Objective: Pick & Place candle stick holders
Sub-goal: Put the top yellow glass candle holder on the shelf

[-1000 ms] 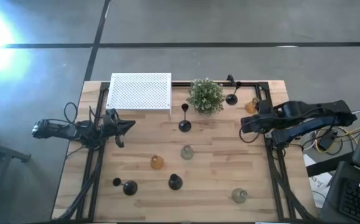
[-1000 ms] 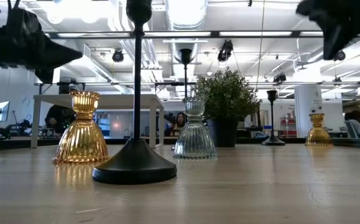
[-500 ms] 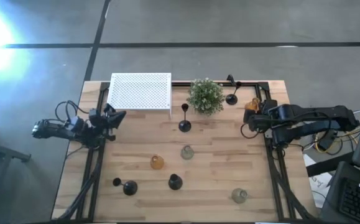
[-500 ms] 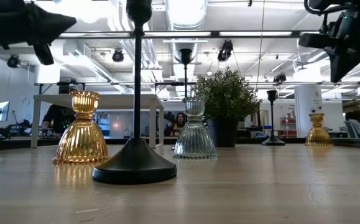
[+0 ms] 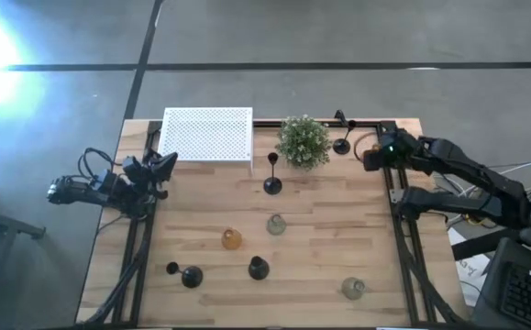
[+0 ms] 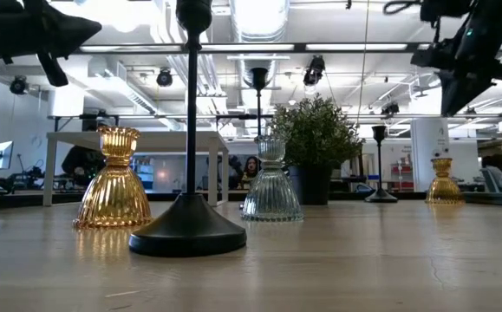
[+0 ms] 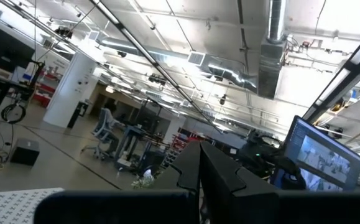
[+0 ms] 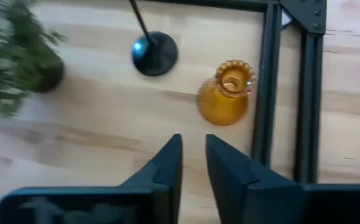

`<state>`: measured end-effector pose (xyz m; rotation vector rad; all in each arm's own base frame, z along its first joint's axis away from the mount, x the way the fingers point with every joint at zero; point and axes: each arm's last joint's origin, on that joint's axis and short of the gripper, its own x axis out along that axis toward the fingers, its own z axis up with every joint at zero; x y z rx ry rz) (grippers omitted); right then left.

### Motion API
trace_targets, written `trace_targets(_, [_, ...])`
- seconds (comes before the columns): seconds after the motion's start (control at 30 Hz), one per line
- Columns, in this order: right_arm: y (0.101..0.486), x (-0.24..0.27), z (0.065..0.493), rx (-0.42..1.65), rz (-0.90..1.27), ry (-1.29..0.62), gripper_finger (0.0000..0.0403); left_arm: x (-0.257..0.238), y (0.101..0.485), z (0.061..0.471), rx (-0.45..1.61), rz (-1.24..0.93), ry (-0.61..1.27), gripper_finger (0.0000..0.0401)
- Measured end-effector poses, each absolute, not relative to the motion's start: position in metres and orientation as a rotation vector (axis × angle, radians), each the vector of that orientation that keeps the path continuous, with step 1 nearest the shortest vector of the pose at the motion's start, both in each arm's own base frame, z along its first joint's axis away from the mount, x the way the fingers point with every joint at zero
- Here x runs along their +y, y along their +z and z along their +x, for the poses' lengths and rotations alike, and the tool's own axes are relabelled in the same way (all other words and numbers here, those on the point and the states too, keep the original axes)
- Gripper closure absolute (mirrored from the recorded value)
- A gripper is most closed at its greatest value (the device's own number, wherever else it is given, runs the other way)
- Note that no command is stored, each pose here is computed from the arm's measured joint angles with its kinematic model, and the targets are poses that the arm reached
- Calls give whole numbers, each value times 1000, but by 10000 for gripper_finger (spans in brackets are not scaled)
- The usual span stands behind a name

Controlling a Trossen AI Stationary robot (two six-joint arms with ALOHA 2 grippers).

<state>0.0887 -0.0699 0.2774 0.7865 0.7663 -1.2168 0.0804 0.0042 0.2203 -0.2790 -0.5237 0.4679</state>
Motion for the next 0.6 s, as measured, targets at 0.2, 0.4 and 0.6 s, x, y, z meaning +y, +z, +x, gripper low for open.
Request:
trace_targets(0.2, [270, -94, 84, 862, 832, -1244, 252, 4, 221, 80, -533, -285, 467, 389])
trace_targets(0.4, [262, -123, 86, 889, 841, -1253, 197, 5, 221, 80, -532, -290, 484, 389])
trace_targets(0.6, [249, -140, 86, 1002, 848, -1268, 183, 5, 221, 80, -532, -290, 484, 389])
